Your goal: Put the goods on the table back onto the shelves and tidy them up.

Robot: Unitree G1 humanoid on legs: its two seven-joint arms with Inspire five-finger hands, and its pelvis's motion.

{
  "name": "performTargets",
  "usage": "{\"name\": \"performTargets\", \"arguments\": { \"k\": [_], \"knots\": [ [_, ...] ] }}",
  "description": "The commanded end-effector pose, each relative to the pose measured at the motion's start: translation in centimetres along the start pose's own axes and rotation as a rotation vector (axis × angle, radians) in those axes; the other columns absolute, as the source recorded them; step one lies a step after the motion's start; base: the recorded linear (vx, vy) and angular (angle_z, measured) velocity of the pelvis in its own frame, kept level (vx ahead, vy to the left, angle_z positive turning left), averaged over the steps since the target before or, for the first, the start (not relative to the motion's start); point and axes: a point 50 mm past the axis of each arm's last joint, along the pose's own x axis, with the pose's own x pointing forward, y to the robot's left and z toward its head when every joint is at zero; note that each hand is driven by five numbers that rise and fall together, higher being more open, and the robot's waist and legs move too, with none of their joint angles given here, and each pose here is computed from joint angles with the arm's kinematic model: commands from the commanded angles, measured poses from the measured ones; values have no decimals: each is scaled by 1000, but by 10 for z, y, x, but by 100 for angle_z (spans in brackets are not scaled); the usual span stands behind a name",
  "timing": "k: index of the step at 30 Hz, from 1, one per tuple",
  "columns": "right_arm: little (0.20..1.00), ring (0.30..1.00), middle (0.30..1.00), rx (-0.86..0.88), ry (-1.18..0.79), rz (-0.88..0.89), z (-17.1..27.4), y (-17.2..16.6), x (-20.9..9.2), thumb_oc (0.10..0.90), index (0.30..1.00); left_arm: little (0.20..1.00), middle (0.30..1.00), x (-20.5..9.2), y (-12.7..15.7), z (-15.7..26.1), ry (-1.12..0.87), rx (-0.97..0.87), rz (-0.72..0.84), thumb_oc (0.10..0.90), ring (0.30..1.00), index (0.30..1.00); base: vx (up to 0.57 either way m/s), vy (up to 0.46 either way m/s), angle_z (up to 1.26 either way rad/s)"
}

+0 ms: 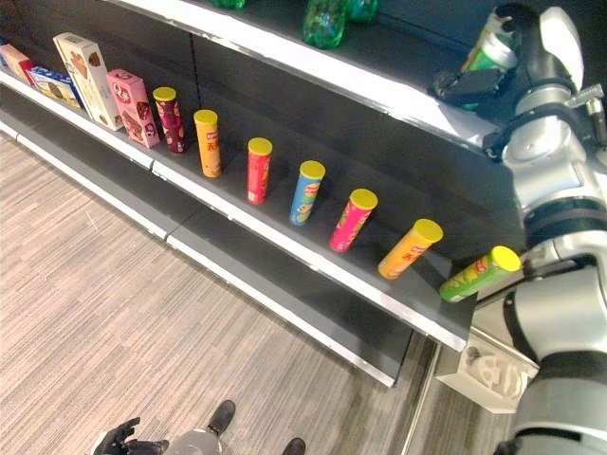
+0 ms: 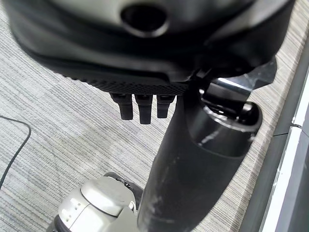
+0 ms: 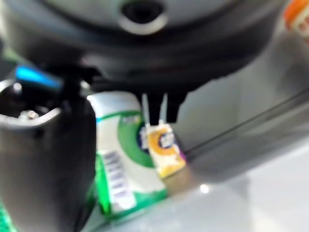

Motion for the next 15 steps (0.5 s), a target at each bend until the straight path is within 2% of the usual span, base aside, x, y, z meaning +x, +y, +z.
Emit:
{"name": "performTargets", "arguments": {
  "k": [1,9,15],
  "knots": [
    [900,900,900,-31,-89,-126,26,-40,9,800,900,900,900,3,21,12,-54,88,38,800,900,900,0,0,0],
    [900,900,900,12,-133,-144,35,-42,8,800,900,900,900,3,24,10,-44,92,44,800,900,900,-6,6,-5],
    [900,900,900,59,-304,-225,71,-59,3,800,900,900,900,3,25,8,-37,79,53,800,900,900,-2,9,-3]
  ]
}}
